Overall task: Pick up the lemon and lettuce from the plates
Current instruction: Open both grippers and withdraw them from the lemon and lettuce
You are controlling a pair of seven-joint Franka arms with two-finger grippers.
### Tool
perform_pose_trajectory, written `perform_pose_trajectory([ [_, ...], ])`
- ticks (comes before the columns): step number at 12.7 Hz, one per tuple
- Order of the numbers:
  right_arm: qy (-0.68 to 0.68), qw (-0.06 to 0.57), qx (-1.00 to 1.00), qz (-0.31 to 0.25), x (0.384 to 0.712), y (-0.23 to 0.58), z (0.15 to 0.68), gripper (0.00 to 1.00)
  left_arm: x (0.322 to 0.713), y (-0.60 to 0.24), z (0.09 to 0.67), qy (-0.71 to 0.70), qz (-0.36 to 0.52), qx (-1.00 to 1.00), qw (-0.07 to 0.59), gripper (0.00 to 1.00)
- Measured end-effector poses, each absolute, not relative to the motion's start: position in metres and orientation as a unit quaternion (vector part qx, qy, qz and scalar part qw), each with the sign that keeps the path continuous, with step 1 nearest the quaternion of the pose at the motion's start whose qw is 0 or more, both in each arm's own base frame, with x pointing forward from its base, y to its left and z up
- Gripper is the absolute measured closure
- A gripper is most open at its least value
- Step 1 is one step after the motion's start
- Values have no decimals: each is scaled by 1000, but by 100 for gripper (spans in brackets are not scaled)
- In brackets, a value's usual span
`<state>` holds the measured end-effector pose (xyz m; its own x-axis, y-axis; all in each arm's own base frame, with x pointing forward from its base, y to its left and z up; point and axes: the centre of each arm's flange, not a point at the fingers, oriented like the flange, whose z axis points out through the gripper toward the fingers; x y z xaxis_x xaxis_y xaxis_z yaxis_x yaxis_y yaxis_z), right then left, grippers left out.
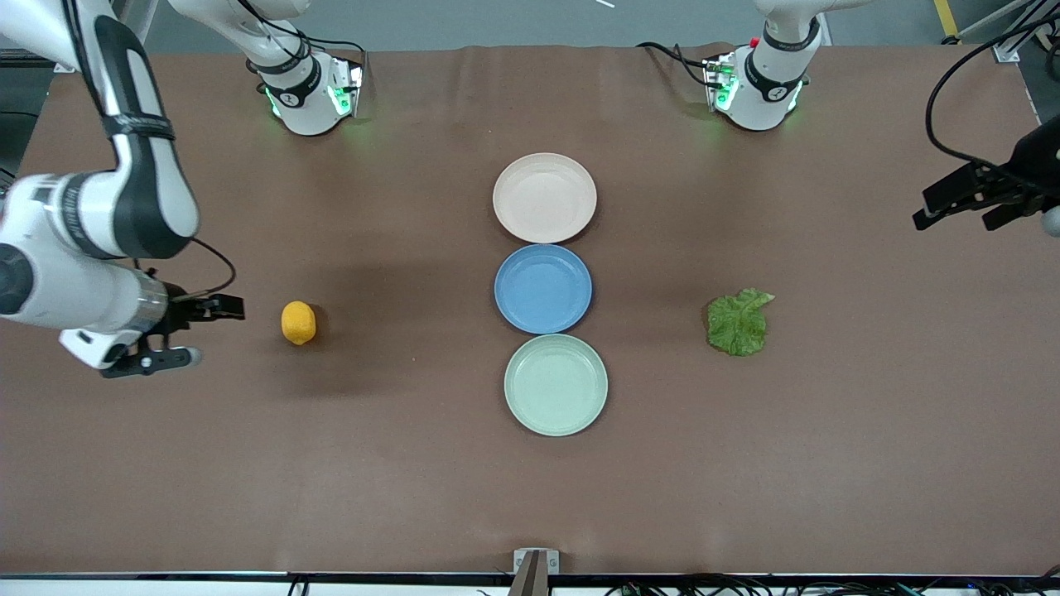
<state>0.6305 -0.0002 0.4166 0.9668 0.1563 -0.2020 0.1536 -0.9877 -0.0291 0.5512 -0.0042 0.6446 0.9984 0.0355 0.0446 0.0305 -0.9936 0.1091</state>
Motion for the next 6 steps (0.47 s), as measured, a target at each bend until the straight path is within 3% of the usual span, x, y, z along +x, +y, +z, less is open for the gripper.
perform_pose_trajectory([
  [3,-79,3,-989,122,631,-1,482,0,549,-3,663,14,31,999,40,0],
  [6,-73,-1,-991,111,635,-10,496,0,551,-13,661,4,28,999,37,0],
])
